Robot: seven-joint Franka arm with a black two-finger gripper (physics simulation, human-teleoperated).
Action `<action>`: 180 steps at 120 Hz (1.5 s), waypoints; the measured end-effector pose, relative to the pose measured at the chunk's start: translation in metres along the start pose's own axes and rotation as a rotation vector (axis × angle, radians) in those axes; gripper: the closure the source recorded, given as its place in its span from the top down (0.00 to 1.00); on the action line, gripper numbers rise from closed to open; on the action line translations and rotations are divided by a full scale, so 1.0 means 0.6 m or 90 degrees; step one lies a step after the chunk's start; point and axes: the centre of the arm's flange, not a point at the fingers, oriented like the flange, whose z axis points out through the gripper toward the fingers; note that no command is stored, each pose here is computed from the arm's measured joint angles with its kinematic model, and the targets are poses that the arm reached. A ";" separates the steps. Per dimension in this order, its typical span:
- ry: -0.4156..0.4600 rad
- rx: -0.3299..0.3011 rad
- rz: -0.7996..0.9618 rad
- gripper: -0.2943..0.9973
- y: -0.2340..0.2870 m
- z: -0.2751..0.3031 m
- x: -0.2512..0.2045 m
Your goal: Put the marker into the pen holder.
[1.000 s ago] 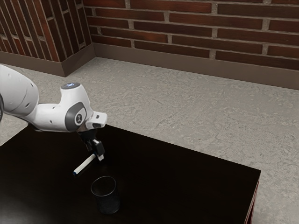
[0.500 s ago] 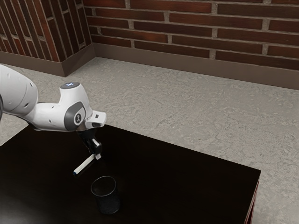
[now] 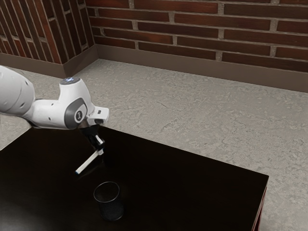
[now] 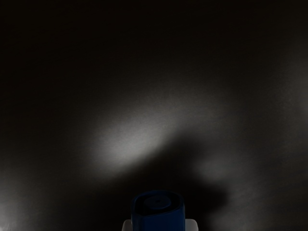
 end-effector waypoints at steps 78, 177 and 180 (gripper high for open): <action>0.097 -0.042 0.108 0.16 0.343 -0.171 0.016; 0.174 -0.016 0.033 0.16 0.371 -0.285 -0.120; 0.173 -0.016 0.031 0.16 0.372 -0.284 -0.122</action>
